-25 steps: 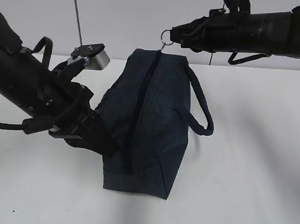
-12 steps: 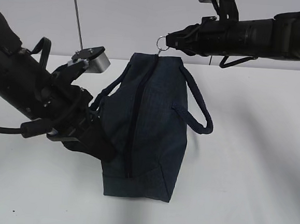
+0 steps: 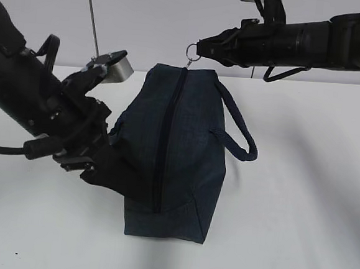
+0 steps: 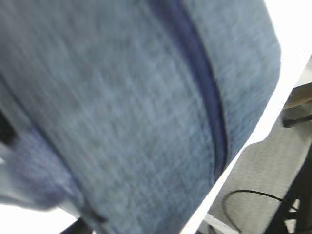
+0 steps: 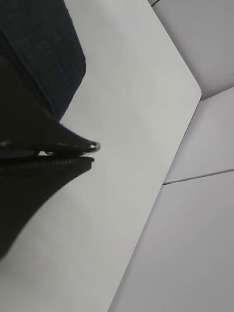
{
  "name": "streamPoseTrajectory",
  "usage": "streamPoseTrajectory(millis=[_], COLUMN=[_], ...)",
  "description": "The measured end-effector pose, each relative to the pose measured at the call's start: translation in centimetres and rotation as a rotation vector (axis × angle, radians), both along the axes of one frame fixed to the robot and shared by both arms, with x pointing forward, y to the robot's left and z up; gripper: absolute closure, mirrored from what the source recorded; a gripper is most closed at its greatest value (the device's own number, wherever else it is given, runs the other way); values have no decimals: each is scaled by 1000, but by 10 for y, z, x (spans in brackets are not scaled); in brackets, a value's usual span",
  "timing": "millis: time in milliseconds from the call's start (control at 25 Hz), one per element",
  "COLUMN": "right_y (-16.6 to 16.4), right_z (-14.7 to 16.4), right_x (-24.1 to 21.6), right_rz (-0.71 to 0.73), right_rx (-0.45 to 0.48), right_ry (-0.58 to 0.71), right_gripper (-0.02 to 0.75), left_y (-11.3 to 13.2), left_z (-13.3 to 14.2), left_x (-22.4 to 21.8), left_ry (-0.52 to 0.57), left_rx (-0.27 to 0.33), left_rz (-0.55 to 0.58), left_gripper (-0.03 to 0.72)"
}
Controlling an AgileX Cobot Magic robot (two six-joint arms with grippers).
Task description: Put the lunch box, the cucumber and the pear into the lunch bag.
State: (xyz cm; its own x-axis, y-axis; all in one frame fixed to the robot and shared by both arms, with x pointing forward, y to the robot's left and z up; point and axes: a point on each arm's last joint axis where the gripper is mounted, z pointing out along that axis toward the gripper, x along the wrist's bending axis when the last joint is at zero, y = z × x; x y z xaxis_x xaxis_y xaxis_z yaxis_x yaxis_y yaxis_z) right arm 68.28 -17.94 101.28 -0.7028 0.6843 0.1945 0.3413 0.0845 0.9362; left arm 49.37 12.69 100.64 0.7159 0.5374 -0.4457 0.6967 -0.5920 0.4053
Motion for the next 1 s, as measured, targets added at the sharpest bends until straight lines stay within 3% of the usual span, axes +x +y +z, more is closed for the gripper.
streamPoseTrajectory(millis=[360, 640, 880, 1000], right_y=[0, 0, 0, 1], right_z=[-1, -1, -1, 0], right_x=[-1, -1, -2, -3], right_rz=[13, 18, 25, 39], right_rx=[-14, -10, -6, 2], right_ry=[7, 9, 10, 9], right_gripper=[732, 732, 732, 732], left_y=[1, -4, -4, -5], left_z=[50, 77, 79, 79], left_x=[17, 39, 52, 59], left_ry=[-183, -325, -352, -379], left_rx=[24, -37, 24, 21], left_rz=[6, 154, 175, 207], left_gripper=[162, 161, 160, 159])
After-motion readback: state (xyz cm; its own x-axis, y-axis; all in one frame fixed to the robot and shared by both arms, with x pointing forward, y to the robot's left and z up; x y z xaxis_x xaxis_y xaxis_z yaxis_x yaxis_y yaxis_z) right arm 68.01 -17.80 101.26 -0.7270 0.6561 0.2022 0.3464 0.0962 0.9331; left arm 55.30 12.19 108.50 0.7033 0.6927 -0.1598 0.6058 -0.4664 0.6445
